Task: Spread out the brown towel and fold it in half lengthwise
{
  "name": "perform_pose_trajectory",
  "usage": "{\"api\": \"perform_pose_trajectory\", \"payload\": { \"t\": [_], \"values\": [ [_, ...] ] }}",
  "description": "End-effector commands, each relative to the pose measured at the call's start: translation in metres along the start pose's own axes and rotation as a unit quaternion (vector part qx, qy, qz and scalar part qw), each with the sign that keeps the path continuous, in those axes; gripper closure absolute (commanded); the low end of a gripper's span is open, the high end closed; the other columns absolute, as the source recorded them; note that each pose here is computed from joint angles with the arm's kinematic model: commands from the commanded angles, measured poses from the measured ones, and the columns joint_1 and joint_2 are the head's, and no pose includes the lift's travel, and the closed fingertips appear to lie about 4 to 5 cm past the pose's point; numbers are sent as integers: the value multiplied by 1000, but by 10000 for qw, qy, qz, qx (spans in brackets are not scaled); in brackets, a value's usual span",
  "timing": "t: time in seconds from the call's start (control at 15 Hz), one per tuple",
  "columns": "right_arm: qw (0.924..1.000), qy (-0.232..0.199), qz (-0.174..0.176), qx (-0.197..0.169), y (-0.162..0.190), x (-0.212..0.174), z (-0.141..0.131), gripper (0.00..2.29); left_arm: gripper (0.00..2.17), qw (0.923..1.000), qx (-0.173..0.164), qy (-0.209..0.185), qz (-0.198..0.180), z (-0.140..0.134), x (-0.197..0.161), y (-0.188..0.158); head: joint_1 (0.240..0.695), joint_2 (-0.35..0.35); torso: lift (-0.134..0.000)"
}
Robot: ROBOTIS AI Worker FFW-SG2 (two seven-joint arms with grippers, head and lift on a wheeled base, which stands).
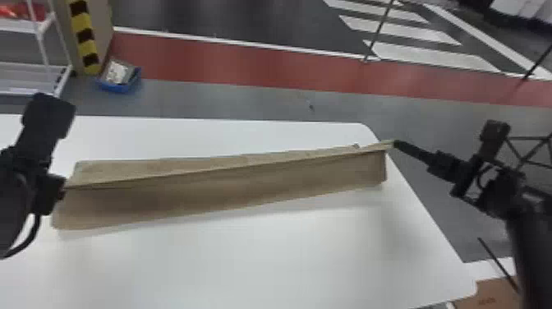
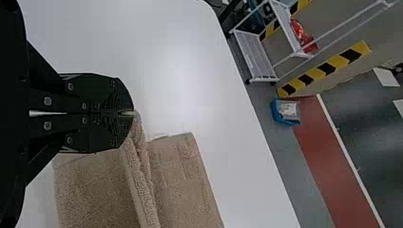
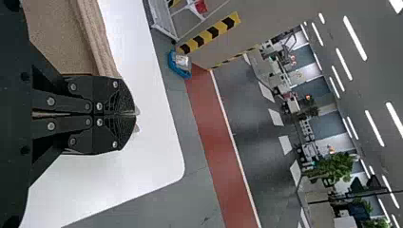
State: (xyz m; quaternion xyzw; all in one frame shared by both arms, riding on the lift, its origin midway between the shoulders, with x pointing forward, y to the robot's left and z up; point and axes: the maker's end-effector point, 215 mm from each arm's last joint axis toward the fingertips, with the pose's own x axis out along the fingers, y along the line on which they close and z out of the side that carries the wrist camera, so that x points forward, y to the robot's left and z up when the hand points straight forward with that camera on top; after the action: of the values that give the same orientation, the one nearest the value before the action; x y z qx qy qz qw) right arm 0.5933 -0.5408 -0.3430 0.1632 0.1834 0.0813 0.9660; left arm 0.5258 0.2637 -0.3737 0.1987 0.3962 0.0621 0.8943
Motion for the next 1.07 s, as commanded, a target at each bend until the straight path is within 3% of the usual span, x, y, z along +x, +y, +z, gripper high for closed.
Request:
{"api": "perform_pose_trajectory", "payload": {
  "t": [0.0, 0.13, 0.4, 0.6, 1.0],
  "values": [
    [9999, 74, 72, -55, 11, 17, -3, 1403, 1727, 10000, -4, 23, -18, 6, 16, -5, 695, -268, -128],
    [9997, 166, 29, -172, 12, 26, -7, 1403, 1730, 9997, -87, -191, -102, 24, 26, -9, 695, -257, -128],
    [9996, 61, -123, -247, 4, 32, -4, 1403, 1730, 9997, -97, -232, -80, 39, 32, -7, 695, -242, -128],
    [9992, 57, -186, -339, 5, 42, -1, 1399, 1730, 9999, 3, -118, 25, 39, 43, -6, 690, -242, -128],
    [9976, -61, -199, -663, 11, 66, 1, 1315, 1669, 9995, 82, -279, 98, 51, 55, -14, 681, -232, -128]
  ]
}}
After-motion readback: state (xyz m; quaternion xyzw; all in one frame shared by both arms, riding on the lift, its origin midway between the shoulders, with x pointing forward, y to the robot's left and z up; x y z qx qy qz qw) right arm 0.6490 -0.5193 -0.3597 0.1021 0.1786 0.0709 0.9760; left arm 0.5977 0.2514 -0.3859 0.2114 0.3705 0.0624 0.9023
